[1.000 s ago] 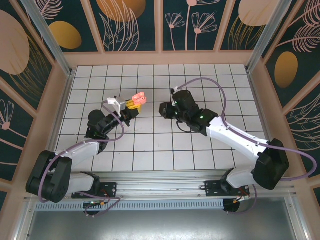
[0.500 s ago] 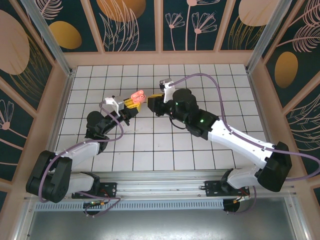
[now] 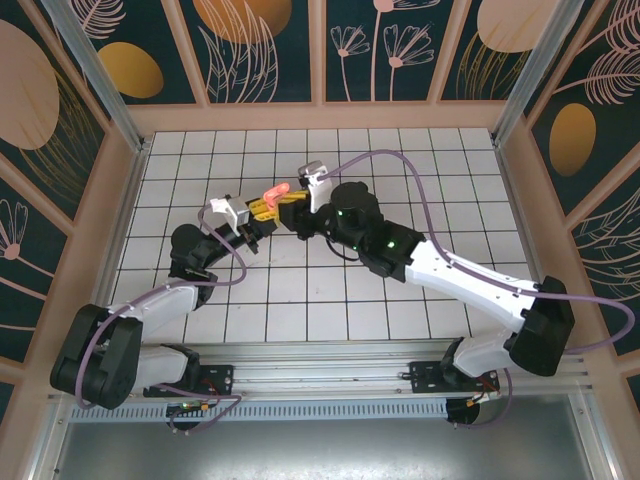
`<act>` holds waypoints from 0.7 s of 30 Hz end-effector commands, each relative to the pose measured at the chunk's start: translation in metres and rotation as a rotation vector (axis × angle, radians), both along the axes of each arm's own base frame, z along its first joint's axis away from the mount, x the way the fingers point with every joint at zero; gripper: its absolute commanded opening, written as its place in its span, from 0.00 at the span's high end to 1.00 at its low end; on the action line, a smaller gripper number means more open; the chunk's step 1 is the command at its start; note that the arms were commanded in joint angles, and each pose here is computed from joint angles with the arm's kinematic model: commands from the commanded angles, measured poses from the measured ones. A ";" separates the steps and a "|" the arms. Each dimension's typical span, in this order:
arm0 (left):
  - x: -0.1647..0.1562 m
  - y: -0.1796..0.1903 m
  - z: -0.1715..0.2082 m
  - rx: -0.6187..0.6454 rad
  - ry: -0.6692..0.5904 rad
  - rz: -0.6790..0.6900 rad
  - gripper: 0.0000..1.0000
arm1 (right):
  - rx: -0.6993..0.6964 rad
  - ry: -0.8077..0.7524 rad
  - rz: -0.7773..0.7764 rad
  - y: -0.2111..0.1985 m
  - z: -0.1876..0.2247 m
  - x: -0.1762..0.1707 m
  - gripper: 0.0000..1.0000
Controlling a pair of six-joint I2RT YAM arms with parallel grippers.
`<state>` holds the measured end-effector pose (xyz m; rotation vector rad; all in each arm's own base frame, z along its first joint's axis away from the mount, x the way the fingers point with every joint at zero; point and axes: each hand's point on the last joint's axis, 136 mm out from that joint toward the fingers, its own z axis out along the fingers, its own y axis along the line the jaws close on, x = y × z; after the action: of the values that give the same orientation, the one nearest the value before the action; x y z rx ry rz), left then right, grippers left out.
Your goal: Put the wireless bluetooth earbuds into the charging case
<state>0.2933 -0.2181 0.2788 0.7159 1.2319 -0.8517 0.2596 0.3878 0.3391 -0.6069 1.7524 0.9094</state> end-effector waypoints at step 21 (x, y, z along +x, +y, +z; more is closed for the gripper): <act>-0.008 0.004 0.020 -0.025 -0.080 0.009 0.86 | -0.049 -0.165 -0.103 0.000 0.014 0.025 0.76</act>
<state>0.2895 -0.2161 0.2864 0.7230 1.2015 -0.8288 0.2841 0.3949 0.3383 -0.6244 1.6918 0.7311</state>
